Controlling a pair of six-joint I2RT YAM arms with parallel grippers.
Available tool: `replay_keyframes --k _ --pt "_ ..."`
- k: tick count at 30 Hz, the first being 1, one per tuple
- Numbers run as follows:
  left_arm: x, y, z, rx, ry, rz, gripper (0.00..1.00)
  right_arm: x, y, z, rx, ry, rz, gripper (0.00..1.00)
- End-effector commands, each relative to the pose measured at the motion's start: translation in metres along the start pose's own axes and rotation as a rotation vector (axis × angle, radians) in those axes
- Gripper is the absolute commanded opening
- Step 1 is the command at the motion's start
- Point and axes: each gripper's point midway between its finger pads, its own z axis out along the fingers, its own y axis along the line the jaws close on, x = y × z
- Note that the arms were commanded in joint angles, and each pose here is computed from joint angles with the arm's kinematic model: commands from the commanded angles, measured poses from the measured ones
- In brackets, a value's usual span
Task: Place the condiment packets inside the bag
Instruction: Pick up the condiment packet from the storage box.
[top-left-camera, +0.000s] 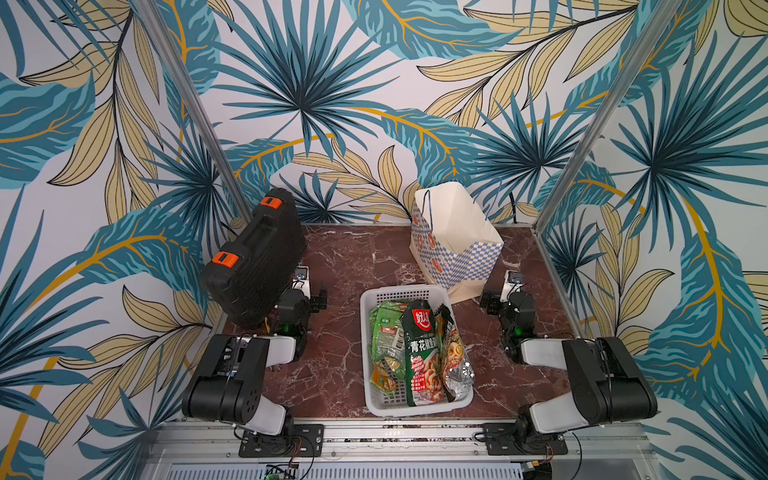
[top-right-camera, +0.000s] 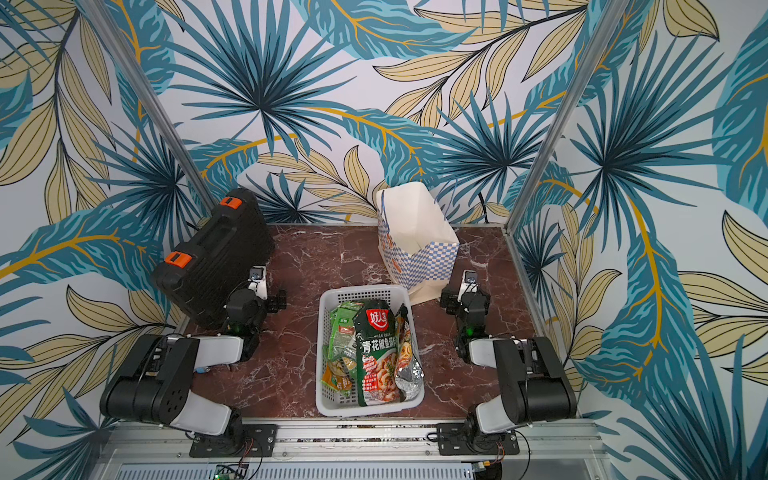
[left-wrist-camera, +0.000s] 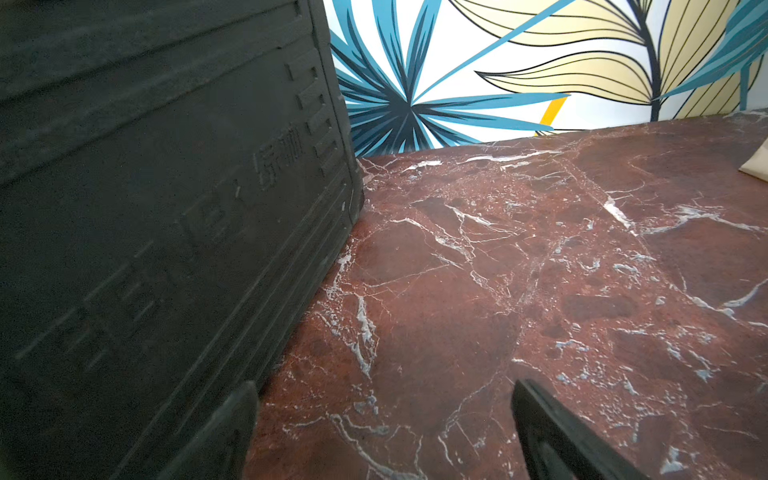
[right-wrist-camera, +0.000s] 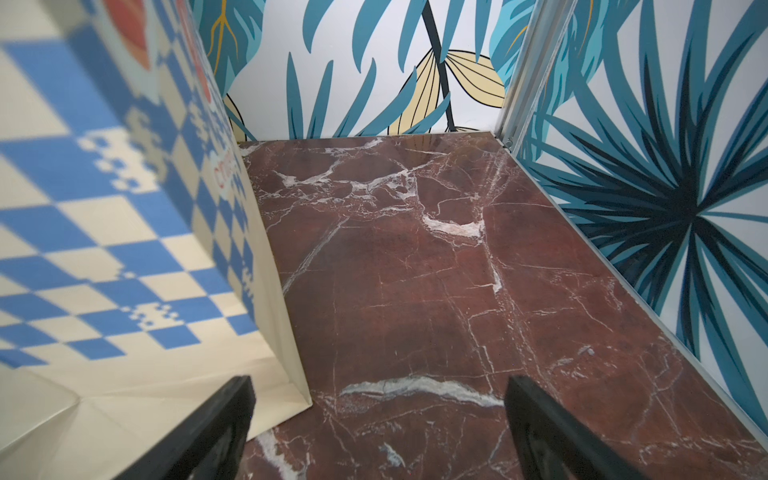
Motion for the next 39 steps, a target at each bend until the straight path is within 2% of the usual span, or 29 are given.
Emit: replay_keyframes --k 1,4,6,12,17,19,21,24,27,29,32,33,36,39 --pt "-0.021 0.002 -0.009 -0.038 -0.011 0.026 1.00 -0.020 -0.002 -0.008 0.027 0.013 -0.005 0.99" --pt "-0.042 -0.004 -0.021 -0.026 -0.039 0.056 1.00 -0.031 0.001 -0.017 0.003 0.082 -0.002 1.00" --pt "-0.058 -0.005 -0.031 -0.019 -0.067 0.022 1.00 -0.044 0.003 -0.026 -0.020 0.085 0.033 1.00" --pt "-0.087 -0.027 -0.061 0.155 -0.087 -0.207 1.00 -0.075 0.005 -0.071 -0.063 0.190 0.215 1.00" --pt "-0.095 -0.049 -0.088 0.332 -0.045 -0.443 1.00 -0.079 0.014 -0.114 -0.160 0.254 0.305 0.99" --pt "-0.090 -0.056 -0.097 0.375 0.006 -0.505 1.00 -0.072 0.008 -0.128 -0.129 0.302 0.351 0.99" --pt "-0.091 -0.066 -0.106 0.442 0.021 -0.509 1.00 -0.067 0.001 -0.140 -0.097 0.333 0.396 1.00" --pt "-0.095 -0.083 -0.123 0.563 0.046 -0.456 1.00 -0.071 0.020 -0.157 -0.230 0.348 0.409 0.99" --pt "-0.114 -0.089 -0.145 0.653 -0.013 -0.434 1.00 -0.065 0.038 -0.171 -0.334 0.428 0.436 0.99" --pt "-0.112 -0.081 -0.150 0.622 -0.029 -0.457 1.00 -0.060 0.053 -0.179 -0.418 0.475 0.466 0.96" --pt "-0.077 -0.042 -0.136 0.360 0.028 -0.665 1.00 -0.056 0.065 -0.194 -0.464 0.503 0.453 0.93" --pt "-0.072 -0.038 -0.134 0.347 0.008 -0.705 1.00 -0.056 0.067 -0.199 -0.469 0.503 0.437 0.93" --pt "-0.075 -0.042 -0.136 0.416 -0.049 -0.718 1.00 -0.056 0.078 -0.212 -0.511 0.518 0.400 0.91" --pt "-0.072 -0.047 -0.135 0.426 -0.018 -0.693 1.00 -0.045 0.090 -0.215 -0.520 0.566 0.350 0.86"
